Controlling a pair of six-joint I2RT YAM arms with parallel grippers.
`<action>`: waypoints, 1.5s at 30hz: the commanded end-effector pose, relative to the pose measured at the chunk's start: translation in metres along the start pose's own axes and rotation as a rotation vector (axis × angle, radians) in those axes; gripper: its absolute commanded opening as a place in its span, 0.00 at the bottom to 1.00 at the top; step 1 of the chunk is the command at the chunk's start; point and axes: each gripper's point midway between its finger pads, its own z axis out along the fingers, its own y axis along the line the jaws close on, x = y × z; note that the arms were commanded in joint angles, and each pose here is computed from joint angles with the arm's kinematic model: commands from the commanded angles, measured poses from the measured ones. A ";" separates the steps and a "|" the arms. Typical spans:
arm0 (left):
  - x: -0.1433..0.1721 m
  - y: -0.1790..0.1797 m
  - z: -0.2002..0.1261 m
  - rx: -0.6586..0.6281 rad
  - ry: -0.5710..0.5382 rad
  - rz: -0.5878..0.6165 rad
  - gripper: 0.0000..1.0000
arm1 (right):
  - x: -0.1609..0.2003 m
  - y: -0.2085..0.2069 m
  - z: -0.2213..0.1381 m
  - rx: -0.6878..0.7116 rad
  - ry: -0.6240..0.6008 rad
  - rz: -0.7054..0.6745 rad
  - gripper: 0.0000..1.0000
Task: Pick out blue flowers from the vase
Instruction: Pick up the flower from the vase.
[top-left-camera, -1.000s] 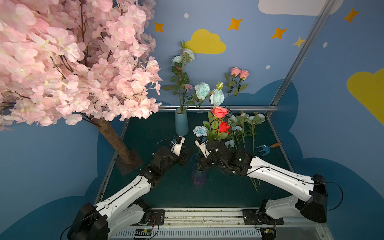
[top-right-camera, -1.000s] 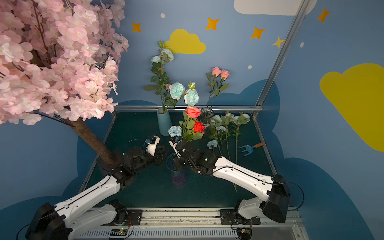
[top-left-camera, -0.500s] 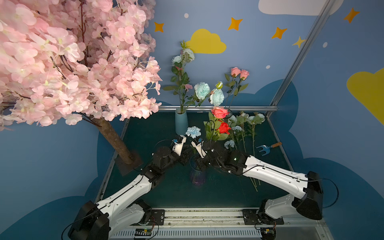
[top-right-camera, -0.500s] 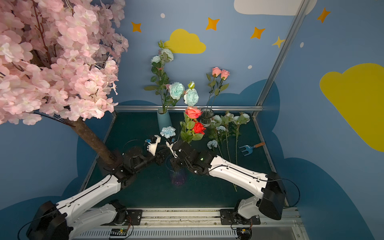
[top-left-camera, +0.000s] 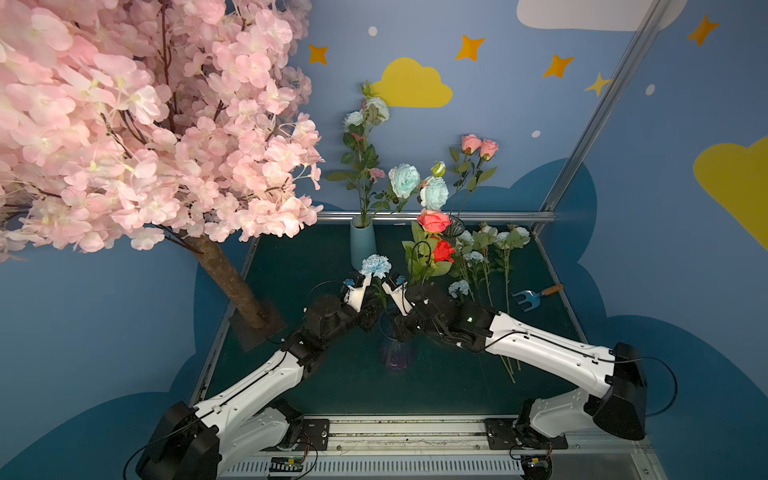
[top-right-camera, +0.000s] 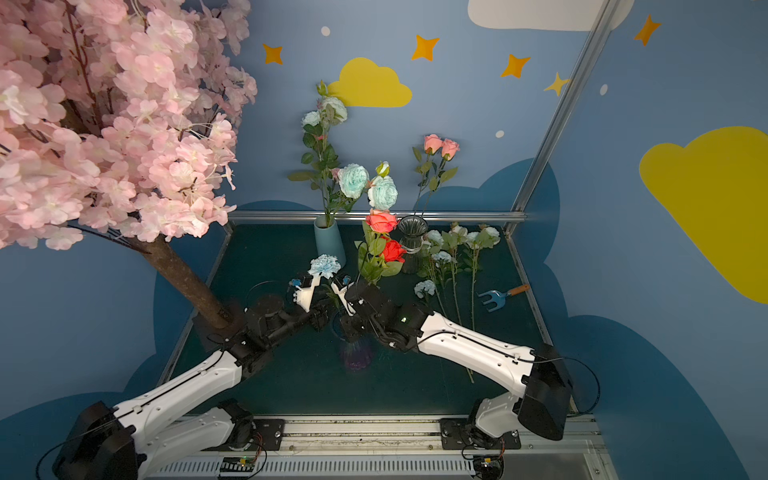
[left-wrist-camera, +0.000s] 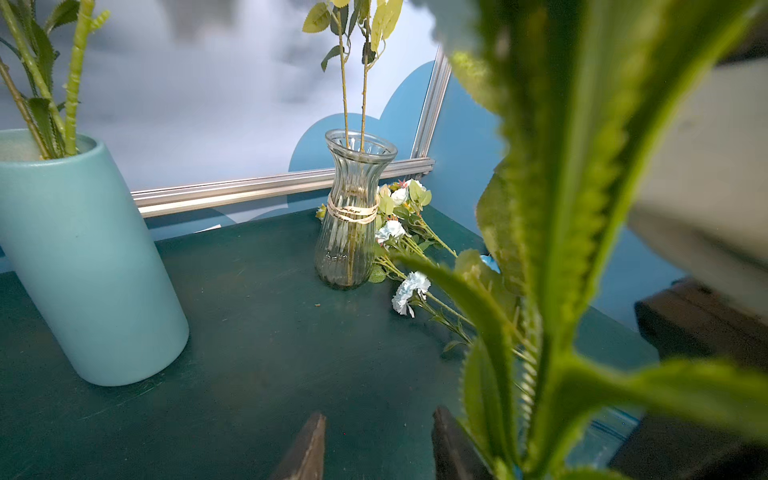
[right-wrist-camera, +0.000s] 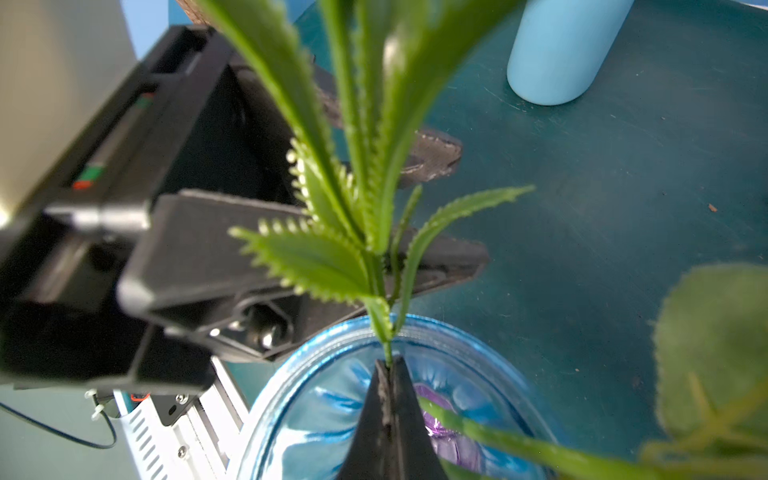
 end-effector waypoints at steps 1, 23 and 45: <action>-0.006 -0.002 -0.004 0.001 -0.032 0.007 0.44 | -0.018 0.010 -0.016 -0.055 -0.098 -0.014 0.00; -0.002 0.010 -0.009 -0.059 -0.052 0.014 0.43 | -0.072 0.022 -0.108 -0.120 -0.364 -0.066 0.00; -0.004 0.022 -0.020 -0.128 -0.097 0.014 0.54 | -0.073 -0.013 -0.210 -0.066 -0.525 -0.051 0.00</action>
